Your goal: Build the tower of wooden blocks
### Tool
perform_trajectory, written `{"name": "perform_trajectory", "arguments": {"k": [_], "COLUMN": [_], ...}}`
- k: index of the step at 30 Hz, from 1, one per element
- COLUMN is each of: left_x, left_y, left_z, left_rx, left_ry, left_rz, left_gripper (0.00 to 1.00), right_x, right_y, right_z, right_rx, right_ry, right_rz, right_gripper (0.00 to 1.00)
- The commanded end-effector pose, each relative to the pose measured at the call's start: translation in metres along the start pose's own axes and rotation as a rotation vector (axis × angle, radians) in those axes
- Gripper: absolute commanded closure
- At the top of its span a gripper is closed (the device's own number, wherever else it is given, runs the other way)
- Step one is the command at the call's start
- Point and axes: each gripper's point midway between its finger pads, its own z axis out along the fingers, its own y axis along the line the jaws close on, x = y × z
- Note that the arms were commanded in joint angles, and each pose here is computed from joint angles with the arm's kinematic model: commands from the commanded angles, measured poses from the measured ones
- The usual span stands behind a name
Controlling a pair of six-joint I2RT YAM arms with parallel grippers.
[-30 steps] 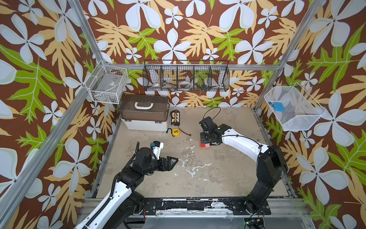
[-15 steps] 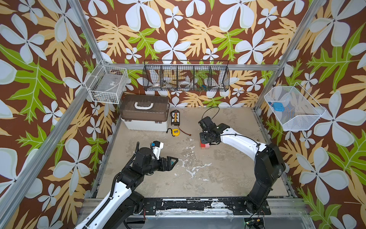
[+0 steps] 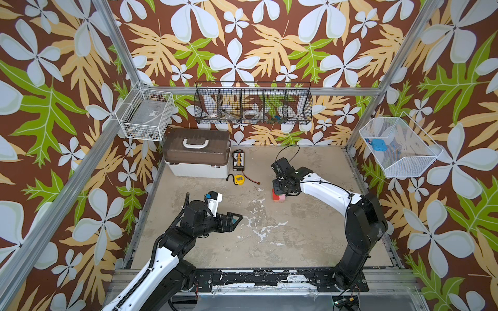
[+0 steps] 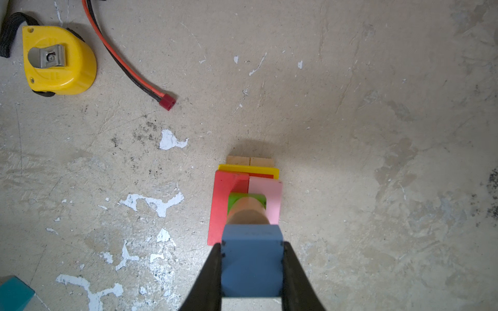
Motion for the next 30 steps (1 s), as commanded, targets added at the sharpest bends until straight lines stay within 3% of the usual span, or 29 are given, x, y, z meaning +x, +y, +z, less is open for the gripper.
{"name": "perform_trajectory", "arguments": {"k": [1,23,30], "left_x": [-0.0048,-0.005,-0.005], "left_y": [-0.0034,-0.0036,-0.004], "left_z": [-0.0007,-0.0011,-0.0012], "left_rx": [0.013,0.013,0.015], "left_ry": [-0.019,-0.021,-0.021], "left_rz": [0.021,0.021,0.022], "left_gripper": [0.0,0.0,0.0], "right_x": [-0.0018,-0.0055,-0.0041], "right_y": [0.0003,0.0001,0.0009], "right_z": [-0.0009,0.0011,0.0038], "right_rx": [-0.004,0.005,0.004], "right_ry": [-0.005,-0.005,0.003], "right_rz": [-0.002,-0.005,-0.006], "right_gripper": [0.9,0.89,0.85]}}
